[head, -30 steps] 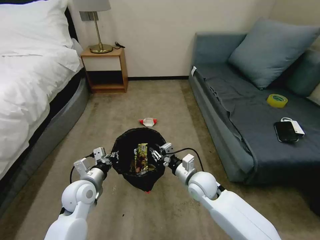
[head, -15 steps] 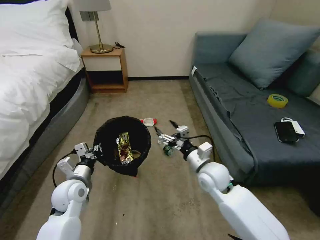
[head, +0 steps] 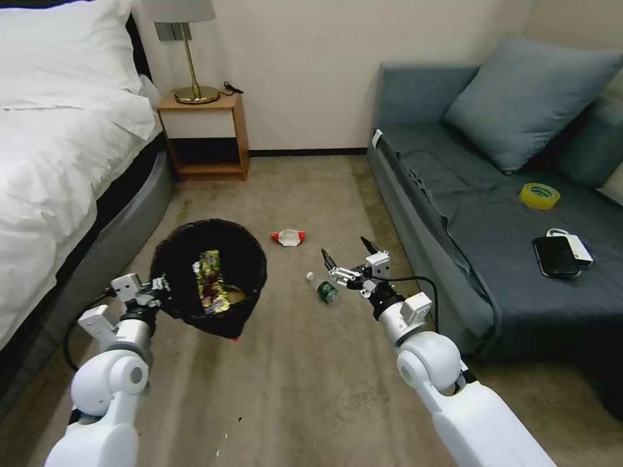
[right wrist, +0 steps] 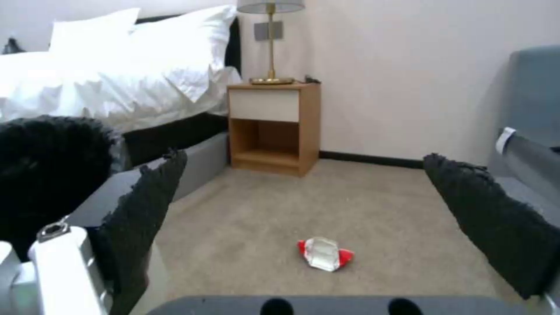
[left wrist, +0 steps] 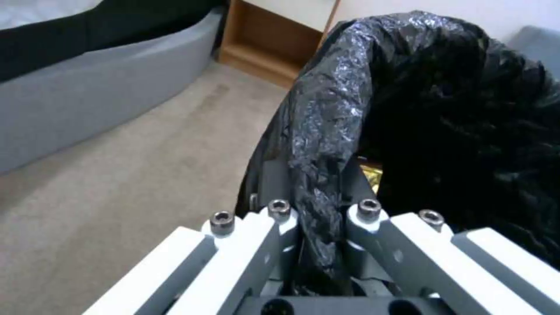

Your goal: Pick up the trash bin, then pick up the garbage on the floor and place it into the trash bin.

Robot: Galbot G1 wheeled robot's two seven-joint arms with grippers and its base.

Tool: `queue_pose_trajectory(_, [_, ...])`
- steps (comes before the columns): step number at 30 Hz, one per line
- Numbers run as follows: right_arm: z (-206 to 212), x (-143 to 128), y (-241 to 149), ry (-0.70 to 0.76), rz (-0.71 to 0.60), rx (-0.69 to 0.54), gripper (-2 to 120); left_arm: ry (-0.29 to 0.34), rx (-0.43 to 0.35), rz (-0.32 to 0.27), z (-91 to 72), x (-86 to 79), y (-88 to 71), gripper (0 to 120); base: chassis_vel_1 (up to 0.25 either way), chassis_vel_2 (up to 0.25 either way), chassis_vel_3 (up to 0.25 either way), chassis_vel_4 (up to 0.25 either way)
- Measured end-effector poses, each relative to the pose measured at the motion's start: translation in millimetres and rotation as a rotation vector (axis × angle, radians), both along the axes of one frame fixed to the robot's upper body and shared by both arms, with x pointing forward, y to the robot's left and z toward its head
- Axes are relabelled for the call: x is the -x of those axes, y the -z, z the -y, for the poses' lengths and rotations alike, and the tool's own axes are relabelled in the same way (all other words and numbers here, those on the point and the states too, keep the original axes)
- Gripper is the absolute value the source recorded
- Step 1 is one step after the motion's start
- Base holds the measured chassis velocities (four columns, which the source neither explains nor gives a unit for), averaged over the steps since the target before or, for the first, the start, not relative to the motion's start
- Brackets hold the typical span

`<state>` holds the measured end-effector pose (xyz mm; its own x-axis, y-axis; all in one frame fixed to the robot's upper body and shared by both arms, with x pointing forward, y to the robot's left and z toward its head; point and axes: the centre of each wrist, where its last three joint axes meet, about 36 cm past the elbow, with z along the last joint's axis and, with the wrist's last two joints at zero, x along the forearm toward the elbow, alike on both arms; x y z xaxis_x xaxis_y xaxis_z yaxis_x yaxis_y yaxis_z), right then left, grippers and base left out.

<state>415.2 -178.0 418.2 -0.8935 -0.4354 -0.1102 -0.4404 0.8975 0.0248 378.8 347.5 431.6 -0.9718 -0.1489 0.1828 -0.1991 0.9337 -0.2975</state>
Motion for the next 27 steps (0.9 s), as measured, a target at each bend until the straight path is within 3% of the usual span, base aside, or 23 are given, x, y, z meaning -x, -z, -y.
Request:
queue_pose_trajectory(12, [-3.3, 3.1, 4.0, -0.016, -0.023, 0.009, 100, 0.009, 0.015, 0.006, 3.8, -3.3, -1.7, 4, 0.000, 0.000, 0.000, 0.000])
queue_pose_trajectory(27, [-6.7, 2.6, 7.8, -0.040, -0.024, 0.010, 100, -0.010, 0.025, 0.011, -4.3, -4.2, -3.1, 4, 0.000, 0.000, 0.000, 0.000])
